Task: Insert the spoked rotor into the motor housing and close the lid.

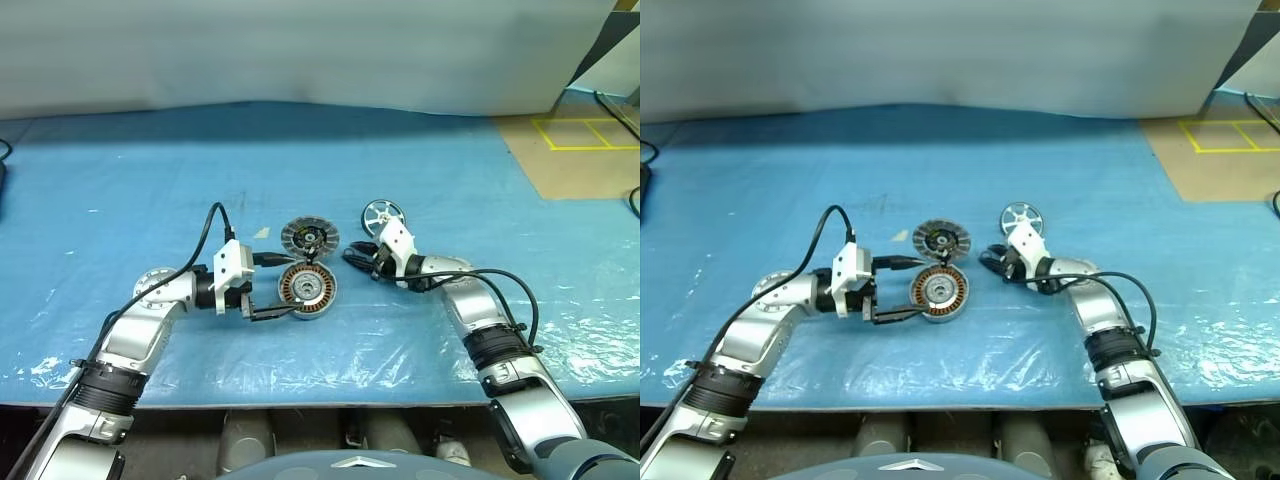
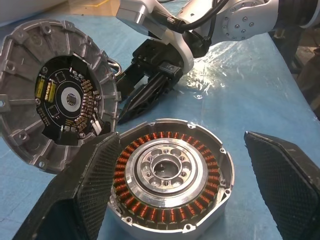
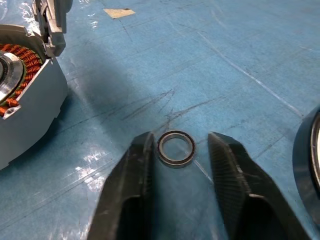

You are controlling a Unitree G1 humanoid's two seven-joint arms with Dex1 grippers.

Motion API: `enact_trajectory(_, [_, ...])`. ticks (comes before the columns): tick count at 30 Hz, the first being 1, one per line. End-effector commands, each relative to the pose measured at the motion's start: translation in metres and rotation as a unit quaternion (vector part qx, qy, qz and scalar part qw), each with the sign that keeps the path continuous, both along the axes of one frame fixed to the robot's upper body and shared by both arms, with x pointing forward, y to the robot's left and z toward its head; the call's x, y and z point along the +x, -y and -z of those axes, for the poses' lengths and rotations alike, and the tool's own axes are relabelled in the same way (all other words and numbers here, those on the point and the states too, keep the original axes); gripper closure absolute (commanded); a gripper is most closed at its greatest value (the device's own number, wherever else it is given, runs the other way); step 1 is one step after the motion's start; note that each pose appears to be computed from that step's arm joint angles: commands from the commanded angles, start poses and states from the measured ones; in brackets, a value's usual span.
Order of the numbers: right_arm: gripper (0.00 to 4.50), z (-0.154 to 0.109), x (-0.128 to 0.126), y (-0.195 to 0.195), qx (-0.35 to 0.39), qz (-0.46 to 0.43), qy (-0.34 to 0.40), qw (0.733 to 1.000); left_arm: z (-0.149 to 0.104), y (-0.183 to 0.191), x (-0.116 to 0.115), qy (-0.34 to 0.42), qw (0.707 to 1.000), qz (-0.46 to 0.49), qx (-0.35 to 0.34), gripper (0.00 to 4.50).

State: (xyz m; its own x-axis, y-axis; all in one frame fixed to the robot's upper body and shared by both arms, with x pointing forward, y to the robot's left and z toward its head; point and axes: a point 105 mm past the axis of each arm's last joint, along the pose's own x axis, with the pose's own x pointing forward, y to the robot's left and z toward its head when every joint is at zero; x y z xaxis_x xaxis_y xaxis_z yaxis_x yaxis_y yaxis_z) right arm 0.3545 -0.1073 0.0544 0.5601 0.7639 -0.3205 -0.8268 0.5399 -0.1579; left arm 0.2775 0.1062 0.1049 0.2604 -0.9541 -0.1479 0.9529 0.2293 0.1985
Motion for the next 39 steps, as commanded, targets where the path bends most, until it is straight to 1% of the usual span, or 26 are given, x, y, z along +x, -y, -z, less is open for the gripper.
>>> enact_trajectory(1, [3.94, 0.017, -0.009, 0.008, -0.018, 0.001, -0.031, 0.999, -0.004, -0.003, 0.005, 0.014, 1.000, -0.004, -0.001, 0.27])
enact_trajectory(3, [3.94, 0.017, -0.009, 0.009, -0.019, 0.001, -0.031, 0.999, -0.001, -0.005, 0.006, 0.013, 1.000, -0.006, 0.001, 0.27])
enact_trajectory(5, [3.94, 0.014, -0.011, 0.011, -0.017, -0.001, -0.030, 0.999, 0.007, -0.007, 0.010, 0.011, 1.000, -0.009, 0.005, 0.27])
enact_trajectory(7, [3.94, 0.006, -0.016, 0.013, -0.011, -0.013, -0.026, 1.000, 0.015, -0.008, 0.014, 0.013, 1.000, -0.012, 0.005, 0.27])
enact_trajectory(11, [3.94, -0.011, -0.035, 0.019, -0.044, -0.073, -0.003, 0.996, 0.026, -0.009, 0.017, 0.013, 1.000, -0.009, 0.000, 0.27])
enact_trajectory(14, [3.94, -0.028, -0.048, 0.013, -0.055, -0.122, 0.012, 0.991, 0.032, -0.013, 0.016, 0.010, 1.000, 0.000, 0.003, 0.27])
enact_trajectory(17, [3.94, -0.039, -0.054, 0.003, -0.058, -0.155, 0.026, 0.986, 0.027, -0.016, 0.015, 0.015, 1.000, 0.007, 0.003, 0.27])
enact_trajectory(22, [3.94, -0.051, -0.053, -0.014, -0.050, -0.181, 0.044, 0.981, 0.015, -0.016, 0.017, 0.027, 1.000, 0.009, -0.009, 0.27])
enact_trajectory(27, [3.94, -0.050, -0.053, -0.028, -0.046, -0.205, 0.044, 0.977, 0.006, -0.013, 0.018, 0.036, 0.999, 0.009, -0.016, 0.27])
enact_trajectory(36, [3.94, -0.051, -0.059, -0.045, -0.037, -0.241, 0.044, 0.969, 0.010, -0.013, 0.015, 0.036, 0.999, 0.005, -0.012, 0.27])
enact_trajectory(39, [3.94, -0.051, -0.058, -0.050, -0.034, -0.250, 0.045, 0.967, 0.007, -0.012, 0.012, 0.036, 0.999, 0.009, -0.010, 0.27])
